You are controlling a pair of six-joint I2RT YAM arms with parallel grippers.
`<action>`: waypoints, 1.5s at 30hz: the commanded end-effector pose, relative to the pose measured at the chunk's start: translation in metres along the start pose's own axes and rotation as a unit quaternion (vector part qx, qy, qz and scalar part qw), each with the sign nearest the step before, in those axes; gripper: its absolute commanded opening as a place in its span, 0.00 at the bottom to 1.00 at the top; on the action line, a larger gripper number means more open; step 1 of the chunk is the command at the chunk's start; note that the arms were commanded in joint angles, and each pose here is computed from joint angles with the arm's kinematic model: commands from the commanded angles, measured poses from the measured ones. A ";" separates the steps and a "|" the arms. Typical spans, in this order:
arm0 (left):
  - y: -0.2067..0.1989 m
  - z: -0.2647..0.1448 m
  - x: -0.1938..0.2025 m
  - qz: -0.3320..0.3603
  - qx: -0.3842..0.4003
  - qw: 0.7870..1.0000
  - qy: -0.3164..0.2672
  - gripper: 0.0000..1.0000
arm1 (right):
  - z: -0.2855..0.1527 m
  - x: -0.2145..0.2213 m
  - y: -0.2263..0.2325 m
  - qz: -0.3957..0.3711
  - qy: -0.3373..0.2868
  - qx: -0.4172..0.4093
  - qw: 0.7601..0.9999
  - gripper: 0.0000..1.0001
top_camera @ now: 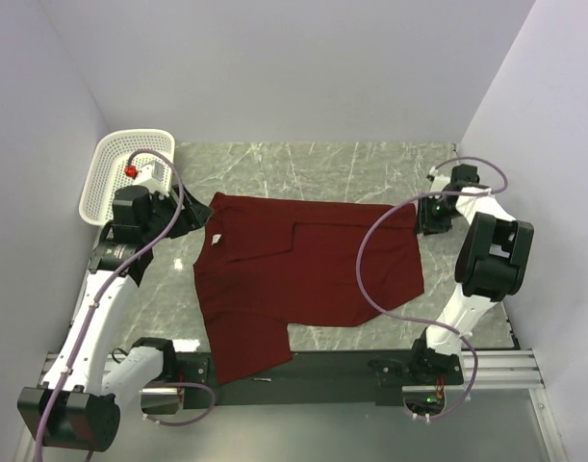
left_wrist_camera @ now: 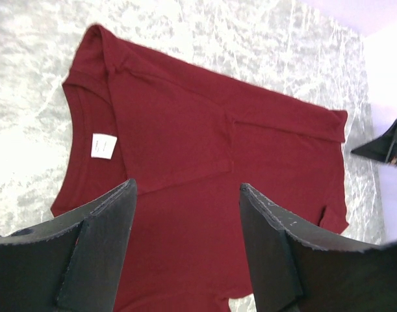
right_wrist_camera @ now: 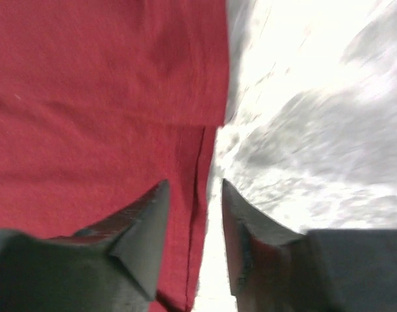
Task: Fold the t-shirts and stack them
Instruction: Fold the tshirt
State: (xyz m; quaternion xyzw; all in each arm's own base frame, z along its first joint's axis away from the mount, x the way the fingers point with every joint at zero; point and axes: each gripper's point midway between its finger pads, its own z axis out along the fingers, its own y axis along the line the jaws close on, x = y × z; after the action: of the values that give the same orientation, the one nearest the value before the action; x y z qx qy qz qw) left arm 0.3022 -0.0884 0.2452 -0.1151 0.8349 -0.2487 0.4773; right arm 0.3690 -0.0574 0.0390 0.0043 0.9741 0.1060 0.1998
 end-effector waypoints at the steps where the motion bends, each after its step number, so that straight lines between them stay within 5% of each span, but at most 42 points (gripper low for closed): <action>1: -0.002 0.004 0.008 0.001 0.018 1.000 0.010 0.70 | -0.029 -0.046 -0.002 -0.037 -0.065 0.007 0.997 0.47; 8: 0.001 0.006 0.017 -0.007 0.019 1.000 0.015 0.70 | -0.011 -0.078 0.004 -0.002 -0.052 -0.046 0.998 0.49; 30: 0.003 -0.002 0.030 -0.017 0.027 0.999 0.018 0.70 | 0.038 -0.035 -0.015 0.044 0.022 -0.021 0.999 0.47; 38: 0.004 -0.005 0.032 -0.017 0.025 0.999 0.017 0.70 | 0.021 -0.041 0.003 0.040 -0.007 -0.058 0.997 0.16; 45: 0.003 -0.006 0.031 -0.016 0.026 0.999 0.016 0.70 | -0.005 -0.052 0.010 0.044 -0.046 -0.065 0.996 0.11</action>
State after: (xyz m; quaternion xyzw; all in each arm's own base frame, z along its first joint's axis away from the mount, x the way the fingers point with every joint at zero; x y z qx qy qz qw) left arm 0.2821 -0.0950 0.2130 -0.1194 0.8426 -0.2696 0.4506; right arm 0.4054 -0.0491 0.0297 0.0397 0.9659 0.1747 0.1869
